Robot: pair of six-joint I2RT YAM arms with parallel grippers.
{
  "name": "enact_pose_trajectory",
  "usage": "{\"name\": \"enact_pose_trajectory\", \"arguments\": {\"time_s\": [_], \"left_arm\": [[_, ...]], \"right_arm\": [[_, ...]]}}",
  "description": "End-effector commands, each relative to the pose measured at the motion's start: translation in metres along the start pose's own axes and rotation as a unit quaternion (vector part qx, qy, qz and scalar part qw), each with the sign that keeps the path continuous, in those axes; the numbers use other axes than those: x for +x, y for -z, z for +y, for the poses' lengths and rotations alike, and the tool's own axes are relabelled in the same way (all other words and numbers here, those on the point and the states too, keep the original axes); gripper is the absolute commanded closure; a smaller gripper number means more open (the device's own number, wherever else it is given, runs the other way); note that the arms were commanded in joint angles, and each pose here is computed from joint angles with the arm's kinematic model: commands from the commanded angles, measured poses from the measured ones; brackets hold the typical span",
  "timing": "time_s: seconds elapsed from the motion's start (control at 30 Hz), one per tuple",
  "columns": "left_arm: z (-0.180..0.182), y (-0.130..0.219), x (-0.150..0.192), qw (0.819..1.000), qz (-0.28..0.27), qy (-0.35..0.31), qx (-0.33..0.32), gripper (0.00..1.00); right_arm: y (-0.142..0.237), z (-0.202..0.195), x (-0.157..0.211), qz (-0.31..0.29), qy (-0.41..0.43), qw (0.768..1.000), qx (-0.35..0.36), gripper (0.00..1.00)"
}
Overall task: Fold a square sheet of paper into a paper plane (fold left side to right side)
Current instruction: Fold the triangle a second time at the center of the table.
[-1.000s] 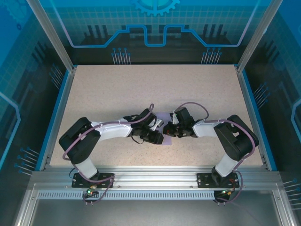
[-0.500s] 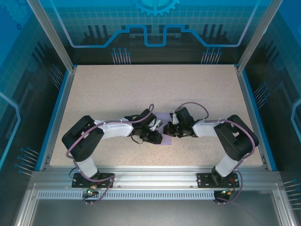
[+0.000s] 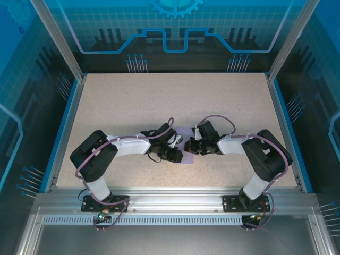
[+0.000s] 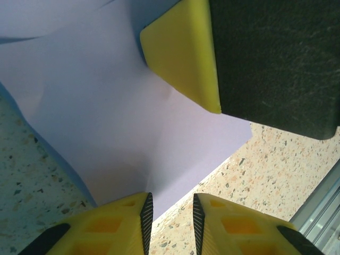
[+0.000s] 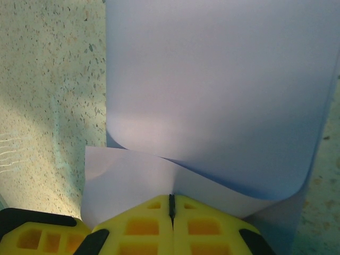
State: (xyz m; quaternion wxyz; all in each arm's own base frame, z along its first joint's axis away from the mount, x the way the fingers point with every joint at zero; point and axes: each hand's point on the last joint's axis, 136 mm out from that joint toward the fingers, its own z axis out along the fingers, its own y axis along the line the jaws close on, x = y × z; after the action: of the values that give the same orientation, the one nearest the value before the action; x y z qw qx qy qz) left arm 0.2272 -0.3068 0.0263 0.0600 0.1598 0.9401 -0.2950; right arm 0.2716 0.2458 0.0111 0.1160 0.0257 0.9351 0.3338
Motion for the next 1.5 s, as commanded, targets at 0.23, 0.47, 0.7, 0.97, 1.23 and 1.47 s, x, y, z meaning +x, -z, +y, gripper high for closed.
{"name": "enact_pose_trajectory", "arguments": {"time_s": [0.23, 0.47, 0.7, 0.97, 1.23, 1.47], "left_arm": [[0.021, -0.005, 0.025, 0.998, 0.034, 0.046, -0.024, 0.70], [0.028, -0.003, 0.037, 0.997, 0.039, 0.065, -0.030, 0.70], [0.034, 0.005, 0.051, 0.996, 0.037, 0.078, -0.037, 0.71], [0.020, 0.026, 0.044, 0.997, 0.009, 0.072, -0.013, 0.71], [-0.011, 0.035, 0.012, 0.999, -0.013, 0.039, 0.028, 0.71], [-0.010, 0.015, -0.003, 0.999, -0.002, 0.027, 0.026, 0.74]], "right_arm": [[0.001, -0.039, 0.024, 0.040, -0.022, 0.996, 0.077, 0.95], [0.002, -0.040, 0.023, 0.040, -0.023, 0.996, 0.080, 0.95], [0.002, -0.040, 0.023, 0.041, -0.023, 0.996, 0.081, 0.95], [0.001, -0.040, 0.023, 0.043, -0.023, 0.996, 0.079, 0.95], [0.000, -0.037, 0.022, 0.043, -0.022, 0.996, 0.076, 0.95], [0.000, -0.036, 0.022, 0.044, -0.021, 0.996, 0.074, 0.95]]}}
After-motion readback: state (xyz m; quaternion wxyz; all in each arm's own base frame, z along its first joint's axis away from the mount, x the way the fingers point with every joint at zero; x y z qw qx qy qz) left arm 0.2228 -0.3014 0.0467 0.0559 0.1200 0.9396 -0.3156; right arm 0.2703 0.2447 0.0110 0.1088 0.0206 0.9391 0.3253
